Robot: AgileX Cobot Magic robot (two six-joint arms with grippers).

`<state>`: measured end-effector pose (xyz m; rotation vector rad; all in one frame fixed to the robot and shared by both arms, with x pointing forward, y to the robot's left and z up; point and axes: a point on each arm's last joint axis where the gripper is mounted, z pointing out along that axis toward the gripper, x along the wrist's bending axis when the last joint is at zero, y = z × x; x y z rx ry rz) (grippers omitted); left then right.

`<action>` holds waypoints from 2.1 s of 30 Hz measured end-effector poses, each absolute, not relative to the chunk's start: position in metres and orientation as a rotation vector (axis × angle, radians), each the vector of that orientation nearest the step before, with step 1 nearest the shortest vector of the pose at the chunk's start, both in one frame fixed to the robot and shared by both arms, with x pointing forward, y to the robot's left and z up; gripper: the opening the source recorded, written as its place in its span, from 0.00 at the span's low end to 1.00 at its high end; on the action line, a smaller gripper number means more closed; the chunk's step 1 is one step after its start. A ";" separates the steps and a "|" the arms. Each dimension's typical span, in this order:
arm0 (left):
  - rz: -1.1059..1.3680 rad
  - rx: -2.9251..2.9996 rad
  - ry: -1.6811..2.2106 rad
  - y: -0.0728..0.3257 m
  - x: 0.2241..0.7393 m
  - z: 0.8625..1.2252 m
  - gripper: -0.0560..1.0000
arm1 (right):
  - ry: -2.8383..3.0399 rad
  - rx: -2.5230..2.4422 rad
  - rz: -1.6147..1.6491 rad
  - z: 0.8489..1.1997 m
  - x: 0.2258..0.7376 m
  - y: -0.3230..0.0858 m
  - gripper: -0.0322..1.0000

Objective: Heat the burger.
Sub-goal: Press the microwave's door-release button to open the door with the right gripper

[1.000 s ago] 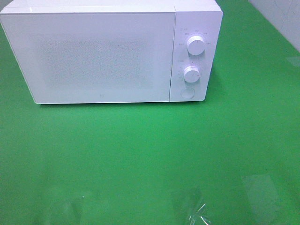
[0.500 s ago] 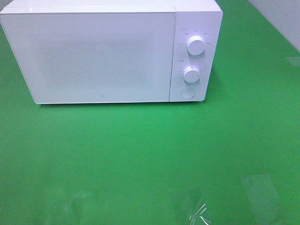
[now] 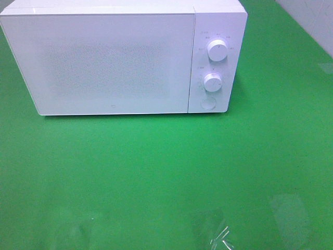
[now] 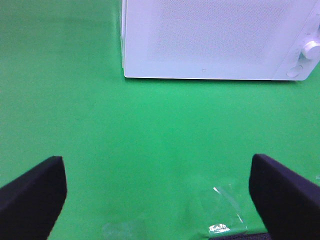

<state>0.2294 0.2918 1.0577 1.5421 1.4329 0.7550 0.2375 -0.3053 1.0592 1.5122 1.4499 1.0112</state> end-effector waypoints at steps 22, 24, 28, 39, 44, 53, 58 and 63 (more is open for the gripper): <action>0.754 1.542 1.433 0.292 0.229 1.058 0.91 | 1.424 1.470 1.045 1.074 0.253 -0.304 0.77; 0.754 1.542 1.433 0.292 0.229 1.058 0.91 | 1.442 1.475 1.036 1.078 0.271 -0.302 0.77; 0.754 1.542 1.433 0.292 0.229 1.058 0.91 | 1.455 1.474 1.032 1.080 0.291 -0.300 0.77; 0.751 1.541 1.432 0.291 0.229 1.058 0.91 | 1.500 1.489 1.012 1.072 0.335 -0.297 0.77; 0.751 1.541 1.432 0.291 0.229 1.058 0.91 | 1.508 1.501 1.015 1.068 0.355 -0.295 0.77; 0.751 1.541 1.432 0.291 0.229 1.058 0.91 | 1.500 1.520 1.049 1.058 0.396 -0.291 0.77; 0.750 1.541 1.431 0.291 0.229 1.058 0.91 | 1.478 1.482 1.089 1.054 0.416 -0.288 0.77; 0.750 1.541 1.431 0.291 0.229 1.058 0.91 | 1.449 1.438 1.136 1.047 0.436 -0.286 0.77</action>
